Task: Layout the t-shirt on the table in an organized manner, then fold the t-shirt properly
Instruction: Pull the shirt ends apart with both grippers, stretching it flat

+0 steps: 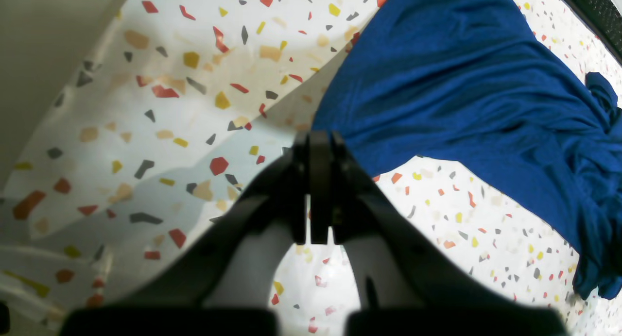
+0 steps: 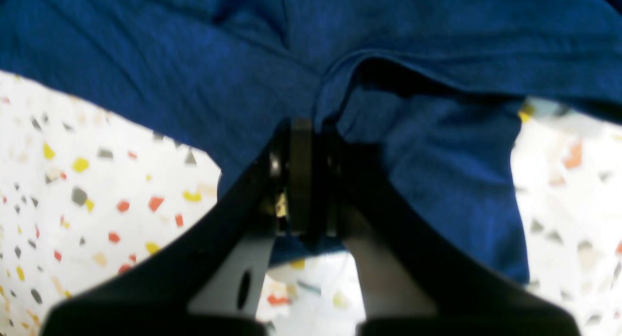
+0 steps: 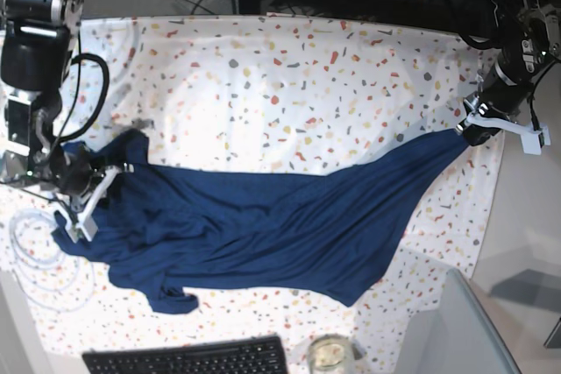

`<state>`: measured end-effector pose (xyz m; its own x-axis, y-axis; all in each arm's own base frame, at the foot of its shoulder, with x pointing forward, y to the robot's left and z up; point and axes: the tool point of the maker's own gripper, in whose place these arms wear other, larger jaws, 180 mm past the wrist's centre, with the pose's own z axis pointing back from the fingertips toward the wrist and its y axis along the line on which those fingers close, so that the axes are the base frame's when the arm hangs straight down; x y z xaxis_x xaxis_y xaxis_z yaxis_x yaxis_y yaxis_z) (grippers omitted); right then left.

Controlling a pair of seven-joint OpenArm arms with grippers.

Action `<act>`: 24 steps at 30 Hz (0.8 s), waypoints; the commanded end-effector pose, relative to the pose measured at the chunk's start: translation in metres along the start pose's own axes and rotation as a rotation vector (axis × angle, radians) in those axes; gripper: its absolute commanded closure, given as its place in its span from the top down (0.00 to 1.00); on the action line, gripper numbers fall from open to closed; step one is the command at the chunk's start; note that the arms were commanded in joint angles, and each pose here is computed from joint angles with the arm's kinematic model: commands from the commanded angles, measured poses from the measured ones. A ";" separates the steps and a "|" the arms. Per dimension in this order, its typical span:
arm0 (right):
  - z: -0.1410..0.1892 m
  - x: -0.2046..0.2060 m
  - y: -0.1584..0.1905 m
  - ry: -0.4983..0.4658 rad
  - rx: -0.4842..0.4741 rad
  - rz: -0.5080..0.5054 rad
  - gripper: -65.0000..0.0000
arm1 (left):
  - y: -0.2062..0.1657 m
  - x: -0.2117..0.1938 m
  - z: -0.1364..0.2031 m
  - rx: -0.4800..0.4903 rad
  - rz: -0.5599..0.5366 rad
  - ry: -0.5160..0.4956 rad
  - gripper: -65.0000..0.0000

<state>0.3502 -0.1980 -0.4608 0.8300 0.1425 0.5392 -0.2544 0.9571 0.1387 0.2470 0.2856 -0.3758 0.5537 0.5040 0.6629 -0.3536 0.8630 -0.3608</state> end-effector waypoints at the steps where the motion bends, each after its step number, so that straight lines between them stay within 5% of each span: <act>1: 0.015 0.022 -0.013 -0.057 -0.033 0.023 0.00 | 0.000 0.020 0.003 -0.005 -0.033 -0.046 0.00; 10: 0.092 0.000 -0.055 -0.007 -0.218 0.049 0.00 | 0.005 0.039 0.006 0.004 -0.078 -0.070 0.00; 15: 0.101 -0.043 -0.060 0.106 -0.214 0.046 0.00 | 0.009 0.036 0.008 0.014 -0.076 -0.062 0.00; 24: 0.117 -0.079 -0.072 0.158 -0.257 0.012 0.00 | 0.029 0.013 0.012 0.057 -0.072 -0.001 0.00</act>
<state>0.2397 -0.2977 -0.4260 0.9096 0.1611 0.3829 -0.1478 0.9869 -0.0642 0.2284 0.3097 -0.3814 0.6026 0.4586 0.6531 -0.3669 0.8860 -0.2836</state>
